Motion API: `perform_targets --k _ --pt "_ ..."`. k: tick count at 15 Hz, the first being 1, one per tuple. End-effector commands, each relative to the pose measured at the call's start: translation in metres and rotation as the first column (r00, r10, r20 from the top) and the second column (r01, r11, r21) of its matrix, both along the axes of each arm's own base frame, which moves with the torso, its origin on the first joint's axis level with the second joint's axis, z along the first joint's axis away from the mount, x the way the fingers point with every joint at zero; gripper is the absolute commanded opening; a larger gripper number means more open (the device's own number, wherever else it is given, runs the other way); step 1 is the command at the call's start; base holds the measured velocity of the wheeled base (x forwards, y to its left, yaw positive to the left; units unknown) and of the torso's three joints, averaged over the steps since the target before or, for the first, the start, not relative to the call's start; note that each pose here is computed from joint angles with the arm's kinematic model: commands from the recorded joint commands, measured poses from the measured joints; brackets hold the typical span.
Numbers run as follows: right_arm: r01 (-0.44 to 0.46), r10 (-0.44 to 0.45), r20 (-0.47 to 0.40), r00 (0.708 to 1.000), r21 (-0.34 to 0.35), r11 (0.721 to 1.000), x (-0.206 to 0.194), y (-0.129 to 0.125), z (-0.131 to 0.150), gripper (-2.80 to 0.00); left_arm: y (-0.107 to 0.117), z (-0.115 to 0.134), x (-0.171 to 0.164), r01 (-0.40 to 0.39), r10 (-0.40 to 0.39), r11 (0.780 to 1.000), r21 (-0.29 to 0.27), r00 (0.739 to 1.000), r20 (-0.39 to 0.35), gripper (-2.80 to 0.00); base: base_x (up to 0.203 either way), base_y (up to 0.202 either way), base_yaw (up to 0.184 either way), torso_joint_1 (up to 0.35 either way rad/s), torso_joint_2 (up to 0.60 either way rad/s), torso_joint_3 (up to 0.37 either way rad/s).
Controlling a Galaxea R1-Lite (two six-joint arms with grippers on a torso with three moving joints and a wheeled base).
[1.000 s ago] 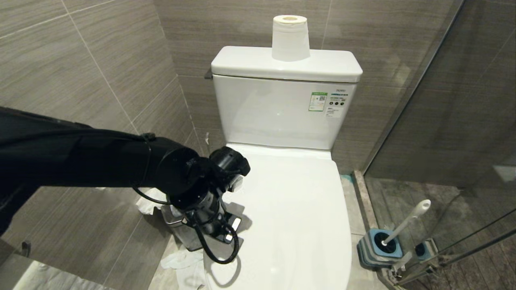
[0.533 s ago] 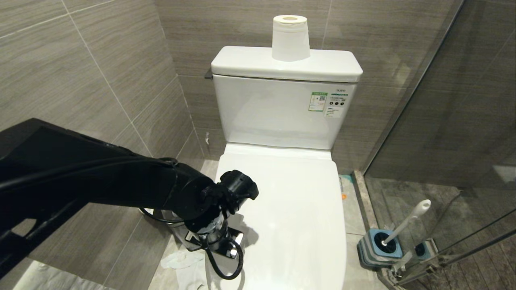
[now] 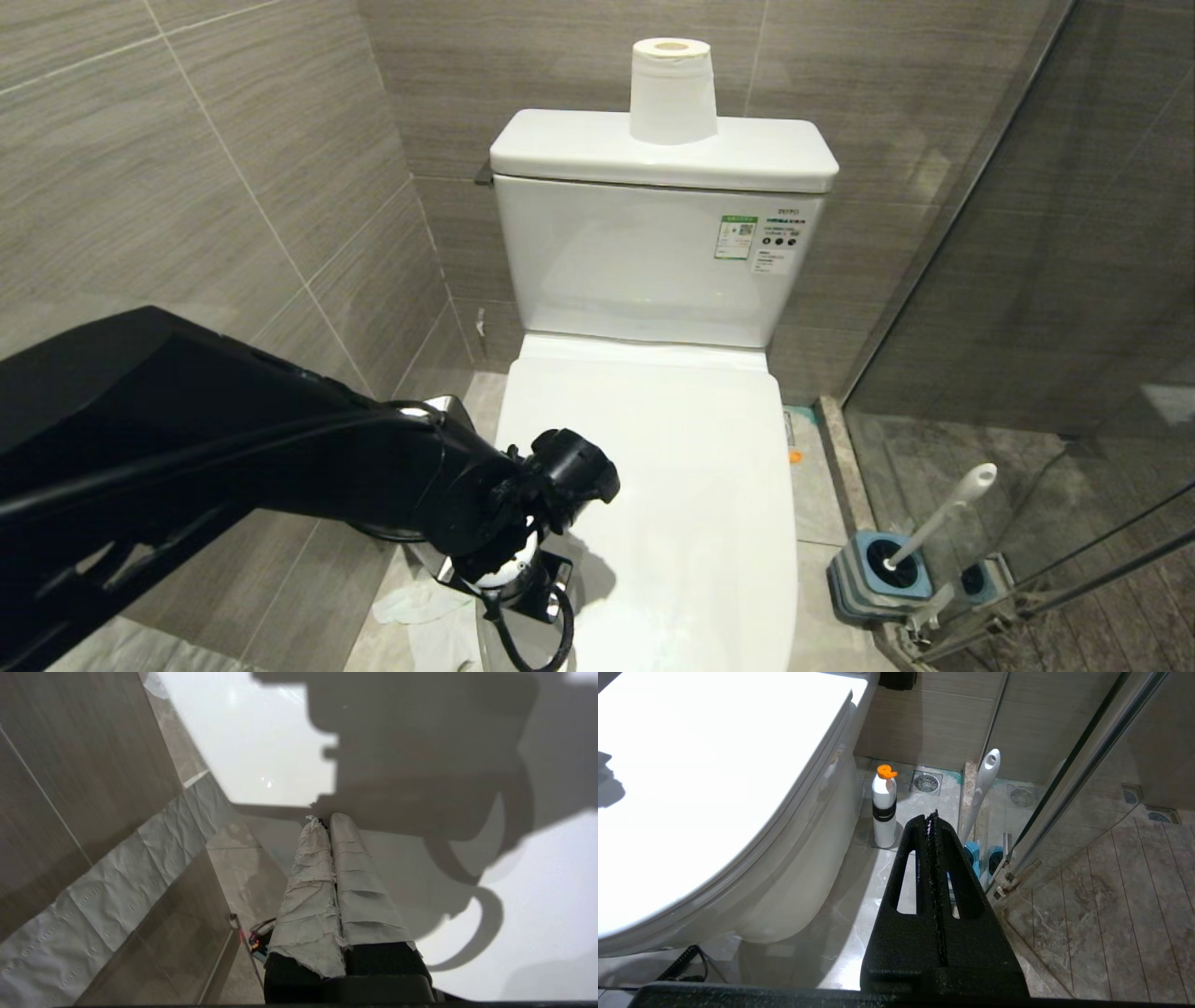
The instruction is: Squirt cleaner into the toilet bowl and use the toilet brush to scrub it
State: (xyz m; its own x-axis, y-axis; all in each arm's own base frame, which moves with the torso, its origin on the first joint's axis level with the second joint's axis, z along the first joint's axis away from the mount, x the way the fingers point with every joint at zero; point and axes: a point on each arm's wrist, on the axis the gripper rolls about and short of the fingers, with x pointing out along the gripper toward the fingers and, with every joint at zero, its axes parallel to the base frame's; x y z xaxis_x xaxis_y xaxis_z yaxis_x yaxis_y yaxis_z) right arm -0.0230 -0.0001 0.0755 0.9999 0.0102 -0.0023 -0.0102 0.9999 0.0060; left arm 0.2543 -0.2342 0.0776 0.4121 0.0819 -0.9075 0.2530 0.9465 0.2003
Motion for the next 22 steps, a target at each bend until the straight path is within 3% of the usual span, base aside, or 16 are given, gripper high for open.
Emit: perform_targets --k 1,4,7,11,13,15,18,22 --pt "-0.001 0.001 -0.001 1.0 0.0 1.0 0.0 0.0 0.0 -2.8 -0.002 0.016 -0.008 0.017 -0.016 0.999 -0.033 0.999 0.03 -2.8 0.0 0.0 0.0 0.0 0.0 0.0" --pt "-0.001 0.001 -0.001 1.0 0.0 1.0 0.0 0.0 0.0 -2.8 0.008 0.079 -0.019 0.08 -0.055 0.987 -0.14 0.983 0.174 -2.8 0.0 0.0 0.0 0.0 0.0 0.0" --pt "-0.001 0.001 -0.001 1.0 0.0 1.0 0.0 0.0 0.0 -2.8 0.026 0.161 -0.018 0.138 -0.037 0.956 -0.258 0.931 0.363 -2.8 0.0 0.0 0.0 0.0 0.0 0.0" --pt "-0.001 0.001 -0.001 1.0 0.0 1.0 0.0 0.0 0.0 -2.8 0.058 0.246 -0.017 0.12 0.057 0.934 -0.338 0.881 0.47 -2.8 0.0 0.0 0.0 0.0 0.0 0.0" --pt "-0.001 0.001 -0.001 1.0 0.0 1.0 0.0 0.0 0.0 -2.8 0.073 0.274 -0.02 0.054 0.126 0.95 -0.308 0.835 0.535 -2.8 0.0 0.0 0.0 0.0 0.0 0.0" --pt "-0.001 0.001 -0.001 1.0 0.0 1.0 0.0 0.0 0.0 -2.8 0.092 0.282 -0.021 -0.112 0.179 0.983 -0.146 0.76 0.624 -2.8 0.0 0.0 0.0 0.0 0.0 0.0" --pt "-0.001 0.001 -0.001 1.0 0.0 1.0 0.0 0.0 0.0 -2.8 0.128 0.305 -0.039 -0.152 0.152 0.986 -0.061 0.709 0.688 -2.8 0.0 0.0 0.0 0.0 0.0 0.0" --pt "-0.001 0.001 -0.001 1.0 0.0 1.0 0.0 0.0 0.0 -2.8 0.177 0.335 -0.089 -0.221 0.221 0.97 -0.102 0.622 0.752 -2.8 0.0 0.0 0.0 0.0 0.0 0.0"
